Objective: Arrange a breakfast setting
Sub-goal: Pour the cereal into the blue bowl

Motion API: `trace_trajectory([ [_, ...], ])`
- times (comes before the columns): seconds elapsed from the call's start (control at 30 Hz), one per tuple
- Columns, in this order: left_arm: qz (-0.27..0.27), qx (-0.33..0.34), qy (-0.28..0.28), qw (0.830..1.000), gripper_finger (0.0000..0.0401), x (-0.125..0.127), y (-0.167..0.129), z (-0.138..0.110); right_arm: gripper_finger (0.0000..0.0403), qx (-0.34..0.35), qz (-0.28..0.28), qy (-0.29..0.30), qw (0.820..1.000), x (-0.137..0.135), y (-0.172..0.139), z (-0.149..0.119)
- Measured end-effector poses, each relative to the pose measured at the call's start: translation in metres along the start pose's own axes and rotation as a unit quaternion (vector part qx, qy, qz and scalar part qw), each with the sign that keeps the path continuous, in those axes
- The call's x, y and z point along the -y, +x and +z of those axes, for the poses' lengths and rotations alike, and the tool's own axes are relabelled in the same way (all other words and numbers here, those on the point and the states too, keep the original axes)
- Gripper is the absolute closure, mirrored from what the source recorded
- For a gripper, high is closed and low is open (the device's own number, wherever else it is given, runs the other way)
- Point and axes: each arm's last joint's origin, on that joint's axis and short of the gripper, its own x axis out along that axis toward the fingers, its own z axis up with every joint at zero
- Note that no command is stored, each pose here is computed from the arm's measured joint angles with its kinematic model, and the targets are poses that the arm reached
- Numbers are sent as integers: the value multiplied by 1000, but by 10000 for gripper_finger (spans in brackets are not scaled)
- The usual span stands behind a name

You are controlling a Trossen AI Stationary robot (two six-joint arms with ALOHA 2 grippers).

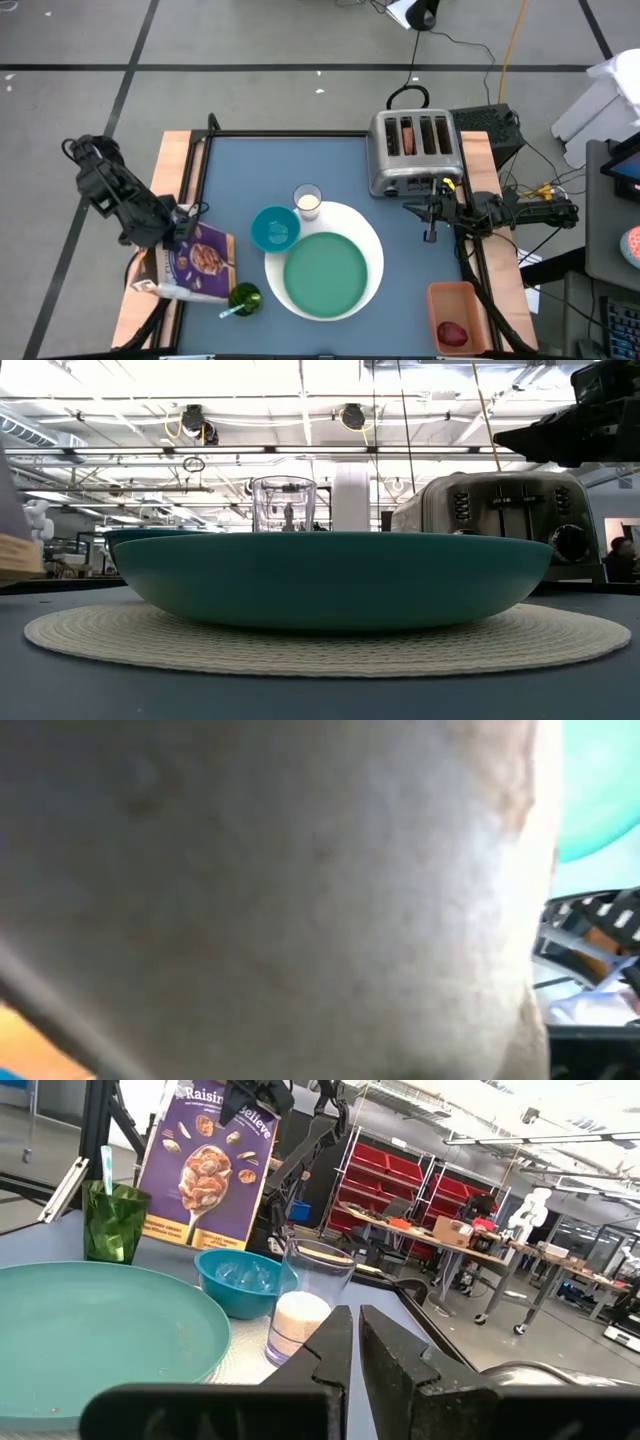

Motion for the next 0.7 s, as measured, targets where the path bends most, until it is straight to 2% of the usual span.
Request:
trace_trajectory([
  [0.7,-74,-5,-7,997,395,-18,-19,19,385,0,0,1,1000,0,0,0],
])
